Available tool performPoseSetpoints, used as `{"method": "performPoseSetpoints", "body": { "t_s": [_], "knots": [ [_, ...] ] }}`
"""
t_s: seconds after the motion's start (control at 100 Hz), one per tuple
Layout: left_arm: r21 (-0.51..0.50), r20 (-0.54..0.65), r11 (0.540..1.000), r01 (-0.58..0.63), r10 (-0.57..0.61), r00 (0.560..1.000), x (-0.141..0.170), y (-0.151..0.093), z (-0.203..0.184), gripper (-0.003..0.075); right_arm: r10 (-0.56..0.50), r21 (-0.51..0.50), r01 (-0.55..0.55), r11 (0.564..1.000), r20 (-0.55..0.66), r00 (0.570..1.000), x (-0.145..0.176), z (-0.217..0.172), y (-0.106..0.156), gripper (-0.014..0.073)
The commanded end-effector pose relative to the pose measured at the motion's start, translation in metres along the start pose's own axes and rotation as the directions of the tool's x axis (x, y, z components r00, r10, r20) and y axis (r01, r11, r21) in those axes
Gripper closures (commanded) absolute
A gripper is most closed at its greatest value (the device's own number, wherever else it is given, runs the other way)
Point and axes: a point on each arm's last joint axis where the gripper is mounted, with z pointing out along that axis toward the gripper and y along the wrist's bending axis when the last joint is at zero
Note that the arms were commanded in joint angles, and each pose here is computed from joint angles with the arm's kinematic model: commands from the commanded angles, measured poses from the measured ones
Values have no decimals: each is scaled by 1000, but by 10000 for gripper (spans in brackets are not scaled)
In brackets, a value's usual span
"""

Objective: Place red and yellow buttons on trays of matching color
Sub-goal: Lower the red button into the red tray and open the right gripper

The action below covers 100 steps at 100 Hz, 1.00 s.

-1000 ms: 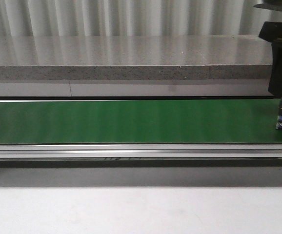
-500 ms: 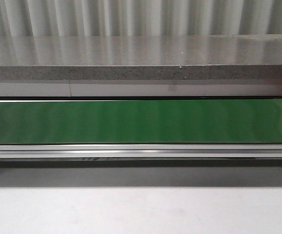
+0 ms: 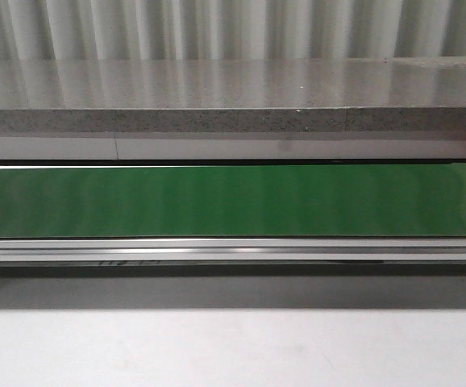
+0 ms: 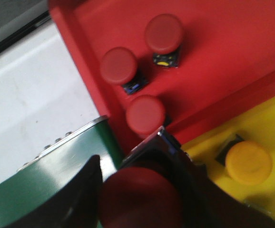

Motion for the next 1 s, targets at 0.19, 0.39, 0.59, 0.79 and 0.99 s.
{"method": "performPoseSetpoints", "body": {
  "t_s": [0.19, 0.39, 0.59, 0.79, 0.99],
  "knots": [
    [8, 84, 1000, 7, -7, 996, -12, -1, -5, 740, 73, 20, -75, 997, 77, 994, -33, 1, -21, 391],
    [8, 84, 1000, 7, -7, 996, -12, -1, -5, 740, 91, 22, -93, 995, 90, 992, -39, 30, -27, 391],
    [8, 84, 1000, 7, -7, 996, -12, -1, -5, 740, 107, 23, -110, 994, 85, 991, -41, 53, -31, 391],
    [8, 84, 1000, 7, -7, 996, -12, -1, -5, 740, 137, 11, -138, 990, 81, 987, -42, 74, -35, 391],
    [8, 84, 1000, 7, -7, 996, -12, -1, -5, 740, 147, 18, -148, 989, 68, 987, -41, 92, -39, 391]
  ]
}}
